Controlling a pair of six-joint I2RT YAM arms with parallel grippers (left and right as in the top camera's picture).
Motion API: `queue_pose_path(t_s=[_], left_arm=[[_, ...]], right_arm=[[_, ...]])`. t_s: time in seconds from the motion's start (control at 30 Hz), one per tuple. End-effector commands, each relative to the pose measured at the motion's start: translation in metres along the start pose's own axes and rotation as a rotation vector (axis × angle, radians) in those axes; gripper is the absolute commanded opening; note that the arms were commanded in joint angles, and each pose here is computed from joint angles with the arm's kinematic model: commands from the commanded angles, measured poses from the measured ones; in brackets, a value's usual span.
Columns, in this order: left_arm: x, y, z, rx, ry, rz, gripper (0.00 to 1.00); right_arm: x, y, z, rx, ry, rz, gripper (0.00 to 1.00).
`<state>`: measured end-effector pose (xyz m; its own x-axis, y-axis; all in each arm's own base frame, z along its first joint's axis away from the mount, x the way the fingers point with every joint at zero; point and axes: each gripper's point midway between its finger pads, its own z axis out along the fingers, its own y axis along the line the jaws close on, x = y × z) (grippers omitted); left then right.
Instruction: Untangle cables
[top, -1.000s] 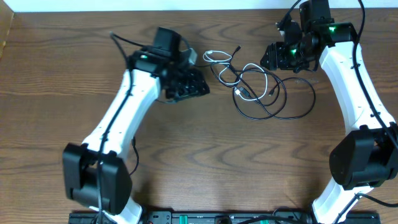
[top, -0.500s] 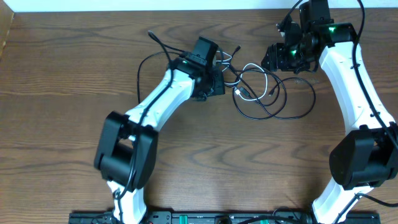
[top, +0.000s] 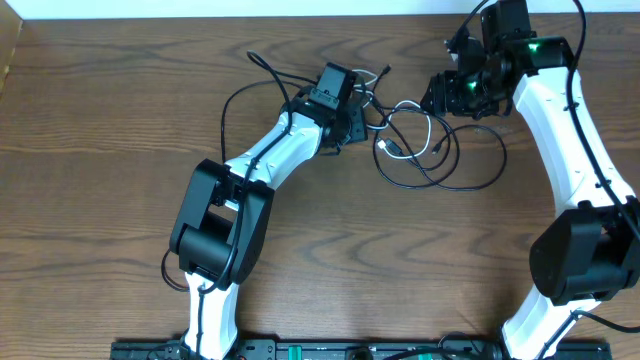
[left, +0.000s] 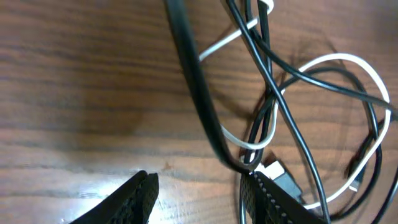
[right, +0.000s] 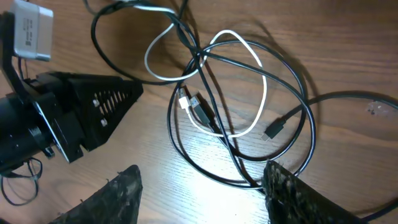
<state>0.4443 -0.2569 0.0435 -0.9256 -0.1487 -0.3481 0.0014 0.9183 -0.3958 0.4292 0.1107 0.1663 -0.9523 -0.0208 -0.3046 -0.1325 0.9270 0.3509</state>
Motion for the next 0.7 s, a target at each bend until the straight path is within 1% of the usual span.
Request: queue_pose_path(t_s=[0.0, 0.27, 0.67], left_arm=[[-0.017, 0.000, -0.003, -0.027, -0.075, -0.001, 0.50], [-0.020, -0.007, -0.003, -0.009, -0.092, 0.009, 0.50], [-0.023, -0.017, 0.003, 0.016, -0.121, 0.024, 0.49]], right_arm=[[0.003, 0.002, 0.001, -0.001, 0.009, 0.008, 0.60], [0.003, 0.002, 0.001, 0.002, 0.009, 0.003, 0.62], [0.004, 0.003, 0.004, 0.001, 0.017, 0.000, 0.62]])
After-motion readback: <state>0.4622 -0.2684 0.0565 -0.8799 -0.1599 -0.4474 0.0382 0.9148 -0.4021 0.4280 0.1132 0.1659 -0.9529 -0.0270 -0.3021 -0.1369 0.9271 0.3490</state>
